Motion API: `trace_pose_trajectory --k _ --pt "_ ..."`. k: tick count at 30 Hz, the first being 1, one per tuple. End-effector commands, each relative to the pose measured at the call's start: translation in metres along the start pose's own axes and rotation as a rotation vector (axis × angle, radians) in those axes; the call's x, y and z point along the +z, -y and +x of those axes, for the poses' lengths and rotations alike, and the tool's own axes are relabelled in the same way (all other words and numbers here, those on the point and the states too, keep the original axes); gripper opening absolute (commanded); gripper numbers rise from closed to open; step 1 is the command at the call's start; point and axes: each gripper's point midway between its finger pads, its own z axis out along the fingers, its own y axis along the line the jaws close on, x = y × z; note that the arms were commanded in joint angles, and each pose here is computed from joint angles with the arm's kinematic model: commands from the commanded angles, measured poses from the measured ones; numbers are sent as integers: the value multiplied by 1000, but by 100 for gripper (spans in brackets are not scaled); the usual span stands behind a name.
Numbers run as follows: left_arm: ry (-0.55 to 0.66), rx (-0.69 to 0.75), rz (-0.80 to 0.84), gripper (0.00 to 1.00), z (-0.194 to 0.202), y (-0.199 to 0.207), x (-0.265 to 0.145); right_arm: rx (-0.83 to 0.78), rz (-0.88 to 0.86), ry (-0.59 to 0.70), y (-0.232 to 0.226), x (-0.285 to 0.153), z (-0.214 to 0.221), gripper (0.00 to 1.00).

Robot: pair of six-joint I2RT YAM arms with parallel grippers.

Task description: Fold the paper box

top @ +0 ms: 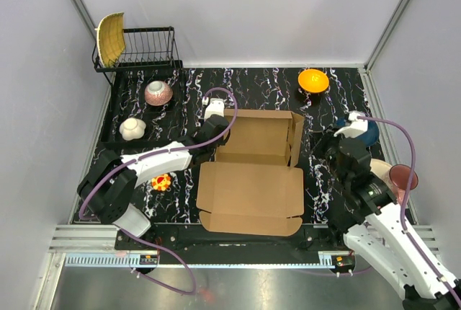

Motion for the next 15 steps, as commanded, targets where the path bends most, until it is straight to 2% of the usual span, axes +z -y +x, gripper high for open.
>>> trace_pose_trajectory --k 1,3,4,7,11,15 --pt "-47 30 -29 0 20 -9 0 10 298 -6 53 6 11 16" --pt "-43 27 -22 0 19 -8 -1 0 309 -69 55 18 30 20" --pt "-41 24 -20 0 18 -8 -1 1 296 -84 53 22 36 33" --pt "-40 26 -13 0 17 -6 -2 3 221 -119 43 37 53 54" --pt "-32 20 -10 0 14 -6 -4 -18 209 -165 44 49 72 60" --pt "-29 13 1 0 14 -4 -5 -31 197 -190 42 61 81 62"
